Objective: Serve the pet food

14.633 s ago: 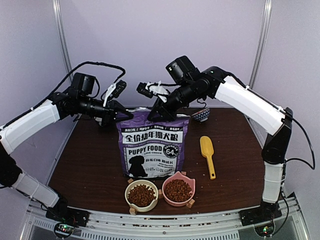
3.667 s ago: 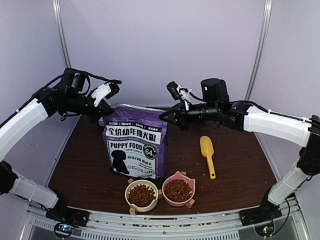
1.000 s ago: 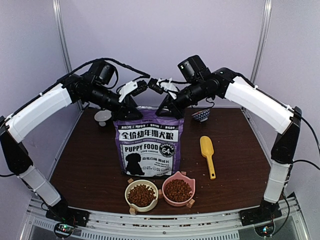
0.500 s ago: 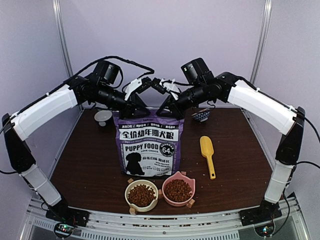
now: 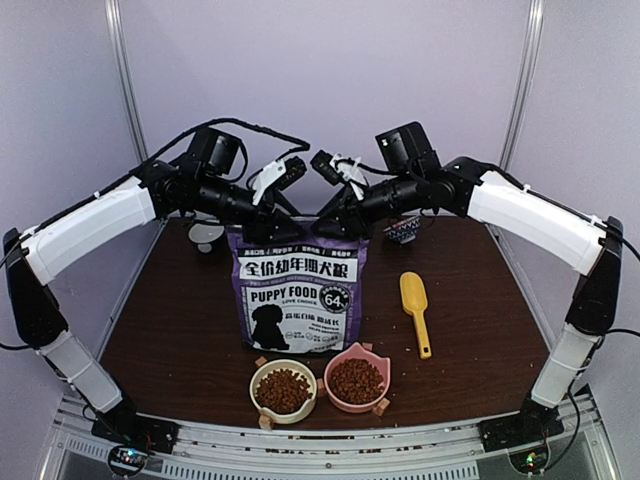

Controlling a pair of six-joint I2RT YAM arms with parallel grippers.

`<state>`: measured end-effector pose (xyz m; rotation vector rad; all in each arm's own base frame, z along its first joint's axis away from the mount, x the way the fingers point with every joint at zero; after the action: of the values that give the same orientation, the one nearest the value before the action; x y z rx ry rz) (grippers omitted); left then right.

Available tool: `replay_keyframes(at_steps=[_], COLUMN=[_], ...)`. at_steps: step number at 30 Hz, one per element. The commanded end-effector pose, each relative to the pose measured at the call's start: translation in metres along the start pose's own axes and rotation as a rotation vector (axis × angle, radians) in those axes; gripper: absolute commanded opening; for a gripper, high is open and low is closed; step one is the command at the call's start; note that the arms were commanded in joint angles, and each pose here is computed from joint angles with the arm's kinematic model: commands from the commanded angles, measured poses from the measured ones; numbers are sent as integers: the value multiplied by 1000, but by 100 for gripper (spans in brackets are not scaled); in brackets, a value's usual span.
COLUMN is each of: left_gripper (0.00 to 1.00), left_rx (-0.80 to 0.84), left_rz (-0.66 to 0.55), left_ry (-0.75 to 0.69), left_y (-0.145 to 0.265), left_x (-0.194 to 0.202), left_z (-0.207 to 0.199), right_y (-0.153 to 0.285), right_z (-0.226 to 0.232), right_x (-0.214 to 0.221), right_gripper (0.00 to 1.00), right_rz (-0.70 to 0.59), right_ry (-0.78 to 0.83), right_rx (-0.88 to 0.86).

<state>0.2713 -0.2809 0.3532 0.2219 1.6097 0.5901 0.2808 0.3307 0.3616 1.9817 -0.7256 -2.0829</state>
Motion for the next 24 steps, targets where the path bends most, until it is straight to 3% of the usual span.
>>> replay_keyframes(at_steps=[1,5,9,15,24], left_gripper=[62,77,86,91,92], left_rx=[-82,-168,-269,-522,-993], left_rz=[-107,-213,-277,-335,-252], left_ry=[-7,2,71,269,637], left_y=[17,41,67,111,171], left_x=[-14,-26,-36,-14,116], left_z=[-6,-10,-8,24,81], right_y=[33,60,80,109,165], right_z=[5,-1,-8,-30,-72], right_x=[-25,-30,-26,2,113], right_gripper=[54,84,96,98,99], right_rz=[-192,-290,-315,-238,-156], right_ry=[5,-105,-190,-333,-624], right_rx=[23,89,179,476,892])
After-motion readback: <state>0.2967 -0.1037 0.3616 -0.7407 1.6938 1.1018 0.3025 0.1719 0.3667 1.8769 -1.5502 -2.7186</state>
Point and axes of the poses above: each gripper's point midway between its finger pads, its own y axis back along the fingers, its own z axis along the line the jaws close on, x = y × z, the point moved 9 cm from there along y, back along the fingers, and after that the axes turned 4 degrees about y, right-handed, at the moved point
